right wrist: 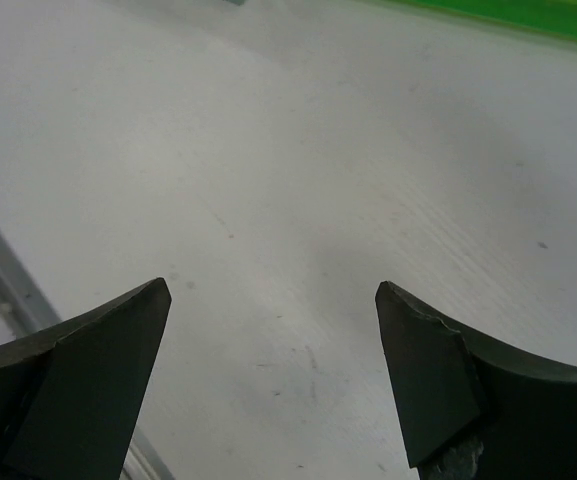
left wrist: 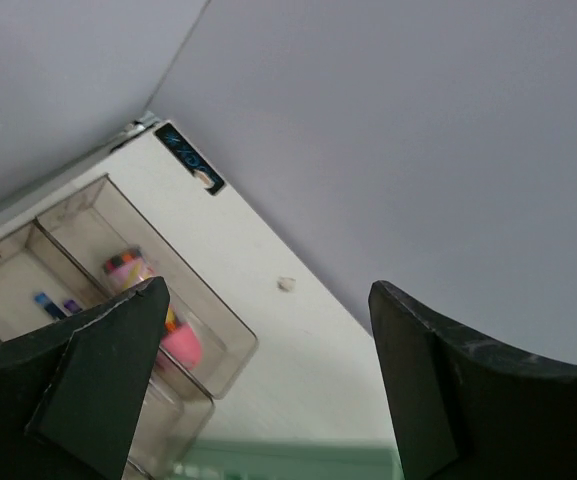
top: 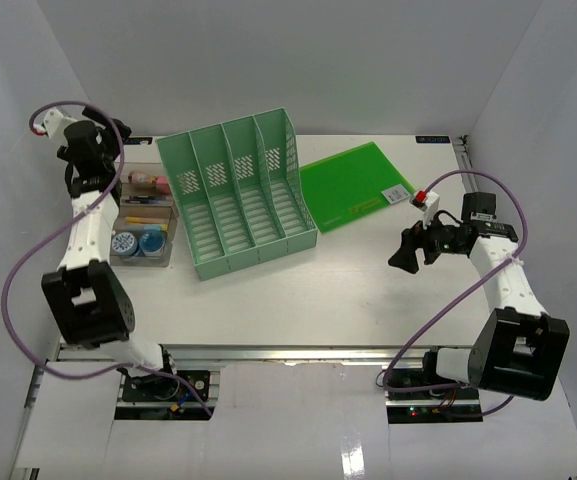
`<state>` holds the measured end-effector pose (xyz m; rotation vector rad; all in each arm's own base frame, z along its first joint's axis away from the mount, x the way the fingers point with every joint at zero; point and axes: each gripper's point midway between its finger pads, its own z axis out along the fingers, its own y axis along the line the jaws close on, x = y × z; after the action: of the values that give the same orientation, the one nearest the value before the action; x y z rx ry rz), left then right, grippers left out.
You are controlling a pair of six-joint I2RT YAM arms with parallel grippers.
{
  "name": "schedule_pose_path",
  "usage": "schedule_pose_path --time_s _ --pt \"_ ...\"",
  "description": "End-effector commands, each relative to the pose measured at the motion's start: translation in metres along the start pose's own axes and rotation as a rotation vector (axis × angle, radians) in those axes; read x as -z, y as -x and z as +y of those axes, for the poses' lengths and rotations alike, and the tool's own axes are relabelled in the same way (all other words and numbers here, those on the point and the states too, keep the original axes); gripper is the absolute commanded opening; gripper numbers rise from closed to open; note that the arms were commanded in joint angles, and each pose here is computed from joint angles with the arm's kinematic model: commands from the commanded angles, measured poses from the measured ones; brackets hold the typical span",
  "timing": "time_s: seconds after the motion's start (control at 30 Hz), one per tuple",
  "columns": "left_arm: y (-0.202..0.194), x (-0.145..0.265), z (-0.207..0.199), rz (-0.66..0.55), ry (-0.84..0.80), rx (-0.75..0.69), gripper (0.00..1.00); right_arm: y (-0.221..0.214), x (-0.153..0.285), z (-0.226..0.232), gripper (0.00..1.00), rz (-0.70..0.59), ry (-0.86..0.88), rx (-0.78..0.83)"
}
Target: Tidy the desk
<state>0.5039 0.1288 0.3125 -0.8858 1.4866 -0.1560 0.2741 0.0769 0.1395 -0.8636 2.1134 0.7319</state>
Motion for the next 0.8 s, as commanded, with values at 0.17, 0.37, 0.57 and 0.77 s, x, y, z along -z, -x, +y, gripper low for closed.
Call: schedule_pose_path --time_s 0.17,0.37,0.57,0.77 --pt "-0.033 0.153 -0.071 0.214 -0.58 0.207 0.91 0.068 -0.007 -0.053 0.92 -0.203 -0.132 -0.188" --pt "-0.079 0.249 -0.071 0.403 -0.818 0.197 0.91 0.075 -0.05 -0.09 0.79 -0.213 -0.03 -0.648" --pt "-0.115 0.312 -0.056 0.544 -0.96 0.152 0.92 0.075 -0.09 -0.14 0.75 -0.227 -0.149 -0.918" --pt "-0.141 0.339 -0.037 0.623 -0.981 0.188 0.93 0.067 -0.117 -0.177 0.7 -0.281 -0.241 -1.068"
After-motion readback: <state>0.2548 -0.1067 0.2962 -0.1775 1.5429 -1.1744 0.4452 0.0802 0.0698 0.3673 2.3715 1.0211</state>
